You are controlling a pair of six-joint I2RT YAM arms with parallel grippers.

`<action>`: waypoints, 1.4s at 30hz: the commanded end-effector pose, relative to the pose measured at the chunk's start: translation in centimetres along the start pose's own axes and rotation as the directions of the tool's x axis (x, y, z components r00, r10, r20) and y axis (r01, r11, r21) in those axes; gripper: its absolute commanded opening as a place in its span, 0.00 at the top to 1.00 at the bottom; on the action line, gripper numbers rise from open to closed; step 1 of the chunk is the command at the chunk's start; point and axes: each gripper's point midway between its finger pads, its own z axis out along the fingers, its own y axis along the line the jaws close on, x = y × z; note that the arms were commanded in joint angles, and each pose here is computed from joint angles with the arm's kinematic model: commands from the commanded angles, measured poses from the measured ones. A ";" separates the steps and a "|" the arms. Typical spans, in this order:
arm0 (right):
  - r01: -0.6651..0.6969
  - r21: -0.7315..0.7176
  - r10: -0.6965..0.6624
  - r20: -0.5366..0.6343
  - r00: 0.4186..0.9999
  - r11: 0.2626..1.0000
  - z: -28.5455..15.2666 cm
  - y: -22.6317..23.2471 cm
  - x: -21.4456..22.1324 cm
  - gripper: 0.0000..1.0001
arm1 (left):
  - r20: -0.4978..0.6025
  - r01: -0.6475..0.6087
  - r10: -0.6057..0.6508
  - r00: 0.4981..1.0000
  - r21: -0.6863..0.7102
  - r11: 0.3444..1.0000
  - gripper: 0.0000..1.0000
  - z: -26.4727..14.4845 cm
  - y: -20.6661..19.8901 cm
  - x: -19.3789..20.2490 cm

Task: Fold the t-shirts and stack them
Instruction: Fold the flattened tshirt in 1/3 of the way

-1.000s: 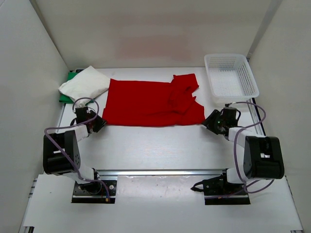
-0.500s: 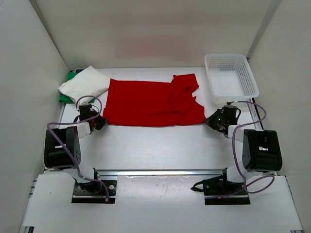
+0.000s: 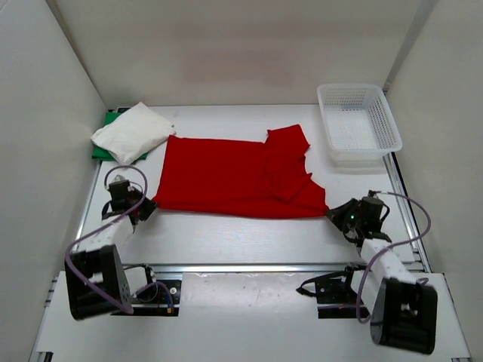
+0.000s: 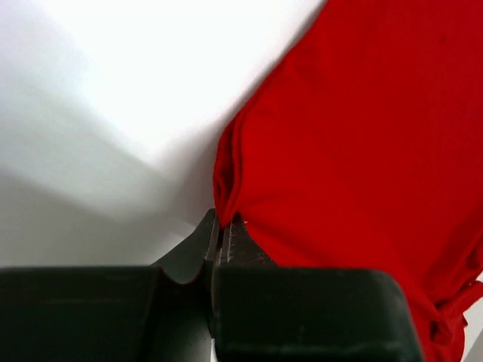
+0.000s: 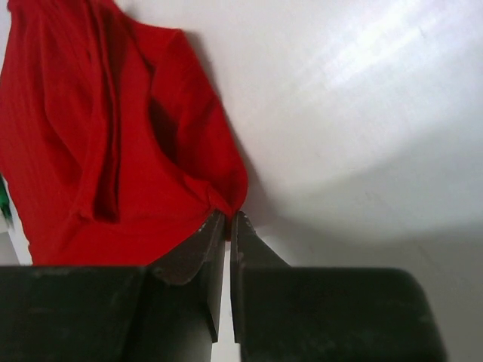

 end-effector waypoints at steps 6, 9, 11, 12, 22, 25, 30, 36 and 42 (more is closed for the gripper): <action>-0.069 0.109 0.073 -0.032 0.997 0.992 -3.4 -2.9 3.2 1.00 | -0.031 -0.006 0.005 1.000 -0.028 1.000 0.87 -3.7 3.1 3.3; -0.046 0.115 0.050 -0.026 0.998 0.992 -3.6 -3.3 3.5 0.79 | -0.042 0.005 -0.005 0.999 0.005 1.000 0.55 -4.1 2.8 3.5; 0.012 0.087 -0.011 -0.012 1.000 0.996 -4.0 -2.0 2.4 0.57 | -0.005 -0.012 0.012 1.000 0.003 1.000 0.35 -4.5 2.4 2.3; 0.028 0.077 -0.028 0.001 1.000 0.997 -4.2 -1.5 1.8 0.53 | 0.009 -0.030 0.029 1.000 0.016 0.999 0.33 -4.9 1.5 1.4; 0.251 -0.189 -0.257 -0.009 0.966 0.949 -3.8 7.8 2.4 0.79 | 0.070 -0.360 0.358 0.931 0.336 0.871 0.48 -7.3 -12.3 5.4; 0.324 -0.239 -0.342 -0.037 0.939 0.916 -2.8 9.9 5.3 0.86 | 0.024 -0.404 0.434 0.900 0.416 0.815 0.54 -7.0 -14.7 10.3; 0.338 -0.253 -0.378 -0.129 0.917 0.906 -0.3 10.6 6.6 0.67 | -0.072 -0.364 0.461 0.885 0.510 0.779 0.58 -5.5 -15.7 15.0; 0.330 -0.260 -0.369 -0.121 0.921 0.907 1.0 10.8 5.8 0.53 | -0.049 -0.394 0.491 0.870 0.529 0.752 0.58 -5.4 -16.1 16.5; 0.308 -0.270 -0.361 -0.175 0.916 0.912 1.8 10.4 7.0 0.65 | -0.064 -0.400 0.497 0.865 0.509 0.762 0.58 -4.4 -14.6 16.6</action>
